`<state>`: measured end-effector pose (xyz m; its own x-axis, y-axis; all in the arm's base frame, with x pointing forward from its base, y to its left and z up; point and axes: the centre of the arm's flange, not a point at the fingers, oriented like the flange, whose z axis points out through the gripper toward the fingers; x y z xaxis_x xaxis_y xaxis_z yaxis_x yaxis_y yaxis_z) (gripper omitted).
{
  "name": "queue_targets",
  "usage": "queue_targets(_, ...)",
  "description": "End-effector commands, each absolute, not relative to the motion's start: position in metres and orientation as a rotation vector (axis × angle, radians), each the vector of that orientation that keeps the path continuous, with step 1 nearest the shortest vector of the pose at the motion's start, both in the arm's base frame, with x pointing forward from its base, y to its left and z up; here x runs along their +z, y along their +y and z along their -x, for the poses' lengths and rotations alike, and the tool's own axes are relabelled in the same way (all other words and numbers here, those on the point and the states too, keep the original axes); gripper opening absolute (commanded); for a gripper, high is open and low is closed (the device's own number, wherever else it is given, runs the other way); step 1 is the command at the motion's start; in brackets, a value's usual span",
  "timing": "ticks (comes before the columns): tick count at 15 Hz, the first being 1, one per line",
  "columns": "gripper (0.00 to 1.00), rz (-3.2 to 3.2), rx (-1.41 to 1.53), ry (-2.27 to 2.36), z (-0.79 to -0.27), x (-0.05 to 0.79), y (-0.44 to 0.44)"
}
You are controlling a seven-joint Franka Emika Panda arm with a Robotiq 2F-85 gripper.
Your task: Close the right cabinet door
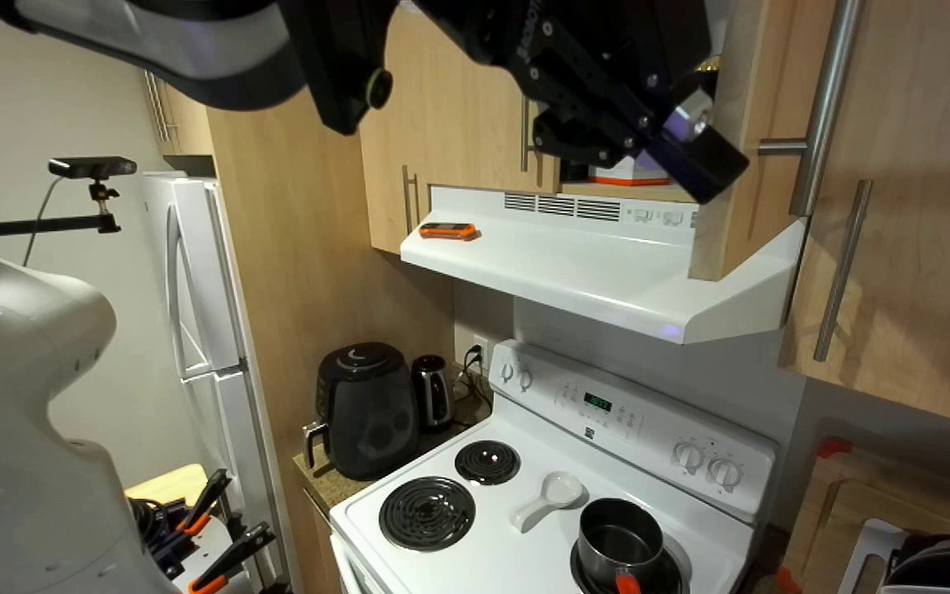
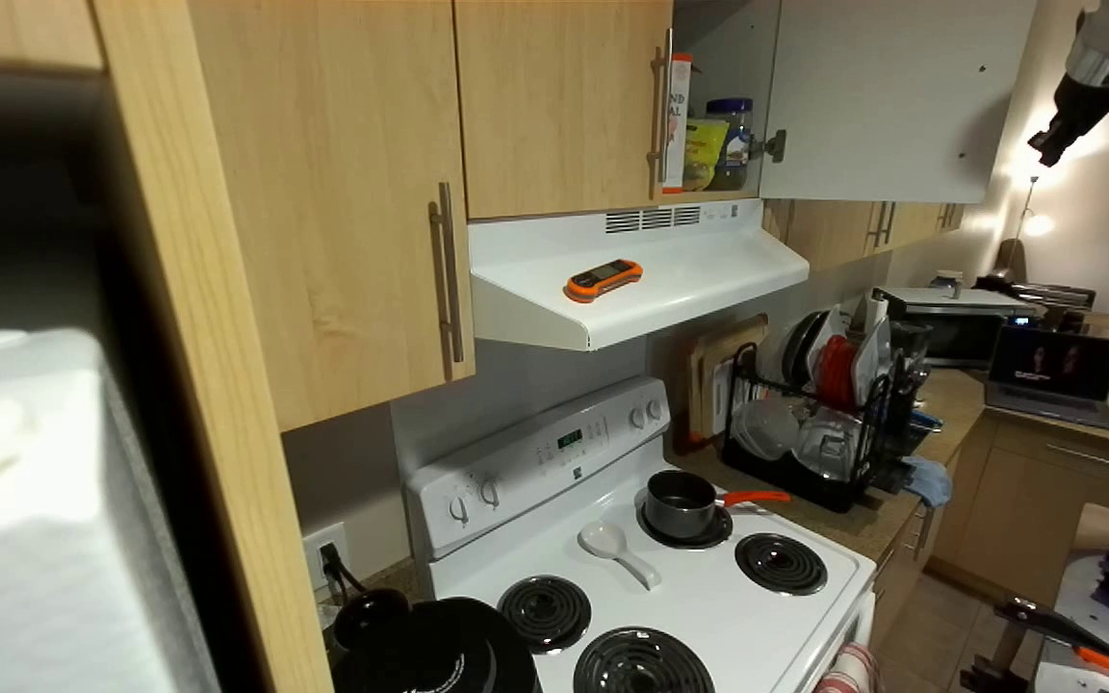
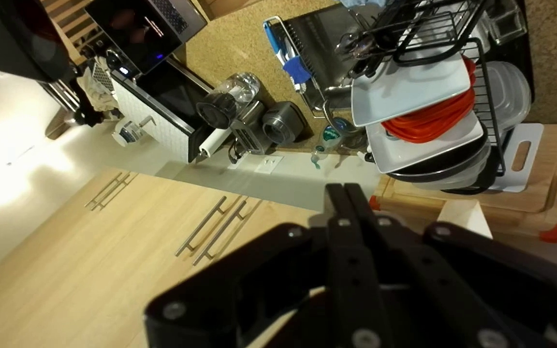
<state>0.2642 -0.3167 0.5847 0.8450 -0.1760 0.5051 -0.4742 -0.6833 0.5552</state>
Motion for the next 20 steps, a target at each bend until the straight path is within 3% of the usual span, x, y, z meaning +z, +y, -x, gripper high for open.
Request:
queue_targets(1,0.03,-2.283,0.583,-0.419,-0.288,0.582,-0.32)
queue_targets(20,0.02,-2.29,0.795,-0.292,-0.296,0.599,-0.31)
